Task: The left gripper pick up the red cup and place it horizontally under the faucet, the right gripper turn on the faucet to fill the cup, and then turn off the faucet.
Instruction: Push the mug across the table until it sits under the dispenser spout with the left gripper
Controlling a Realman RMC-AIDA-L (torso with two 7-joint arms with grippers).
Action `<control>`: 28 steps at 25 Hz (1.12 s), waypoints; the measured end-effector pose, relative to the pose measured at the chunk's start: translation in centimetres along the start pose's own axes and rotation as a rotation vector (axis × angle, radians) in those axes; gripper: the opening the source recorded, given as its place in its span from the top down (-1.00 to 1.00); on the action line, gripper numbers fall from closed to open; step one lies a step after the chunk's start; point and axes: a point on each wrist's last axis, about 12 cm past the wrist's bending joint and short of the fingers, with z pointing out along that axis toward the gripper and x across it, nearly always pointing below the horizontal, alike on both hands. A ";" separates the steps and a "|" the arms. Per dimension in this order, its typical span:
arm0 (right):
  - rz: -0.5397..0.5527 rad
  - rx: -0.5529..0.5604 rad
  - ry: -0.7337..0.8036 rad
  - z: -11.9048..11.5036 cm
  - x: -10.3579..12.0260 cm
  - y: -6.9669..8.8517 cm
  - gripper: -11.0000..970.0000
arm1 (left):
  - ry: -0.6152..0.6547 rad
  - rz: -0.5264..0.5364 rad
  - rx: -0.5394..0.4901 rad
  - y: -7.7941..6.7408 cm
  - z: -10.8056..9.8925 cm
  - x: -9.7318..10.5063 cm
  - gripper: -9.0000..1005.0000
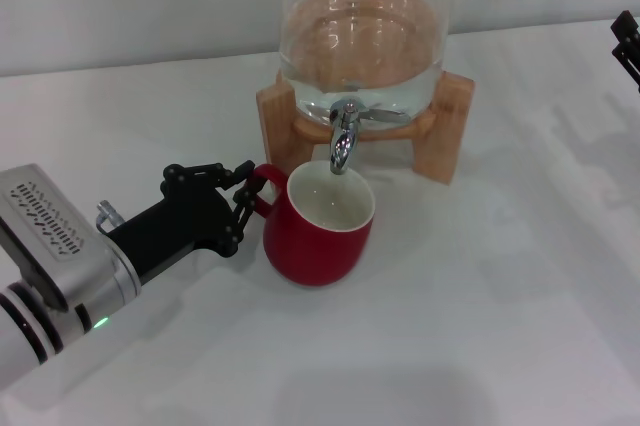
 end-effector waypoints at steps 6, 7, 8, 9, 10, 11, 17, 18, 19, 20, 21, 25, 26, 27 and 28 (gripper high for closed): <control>0.003 0.000 -0.001 0.0 0.0 0.0 -0.74 | 0.008 0.015 0.020 -0.2 0.3 0.0 0.74; 0.003 0.000 -0.001 0.0 0.0 0.0 -0.74 | 0.011 0.017 0.021 -0.3 0.3 0.0 0.75; 0.004 0.000 -0.001 0.0 0.0 0.0 -0.74 | 0.011 0.018 0.022 -0.3 0.4 0.0 0.75; 0.004 0.000 -0.001 0.0 0.0 0.0 -0.74 | 0.011 0.018 0.023 -0.3 0.4 0.0 0.75; 0.004 -0.001 -0.001 0.0 0.0 0.0 -0.74 | 0.011 0.019 0.024 -0.3 0.4 0.0 0.75; 0.004 -0.001 -0.001 0.0 0.0 0.0 -0.74 | 0.011 0.019 0.024 -0.3 0.4 0.0 0.75; 0.003 -0.002 -0.001 0.0 0.0 0.0 -0.74 | 0.023 0.020 0.022 -0.3 0.4 0.1 0.75; 0.003 -0.002 -0.001 0.0 0.0 0.0 -0.74 | 0.024 0.020 0.022 -0.3 0.4 0.1 0.75; 0.003 -0.002 -0.001 0.0 0.0 0.0 -0.74 | 0.024 0.020 0.022 -0.3 0.4 0.1 0.75; 0.003 -0.002 -0.001 0.0 0.0 0.0 -0.74 | 0.030 0.021 0.020 -0.3 0.4 0.1 0.75; 0.003 -0.002 -0.001 0.0 0.0 0.0 -0.74 | 0.030 0.021 0.020 -0.3 0.4 0.1 0.75; 0.002 -0.008 0.002 0.0 0.0 0.1 -0.74 | 0.040 0.025 0.017 -0.2 0.6 0.2 0.77; 0.002 -0.008 0.002 0.0 0.0 0.1 -0.74 | 0.040 0.024 0.017 -0.2 0.6 0.2 0.77; 0.002 -0.010 0.003 0.0 0.0 0.1 -0.74 | 0.040 0.024 0.017 -0.1 0.6 0.1 0.78; 0.002 -0.011 0.003 0.0 0.0 0.2 -0.74 | 0.039 0.025 0.018 -0.1 0.6 0.1 0.79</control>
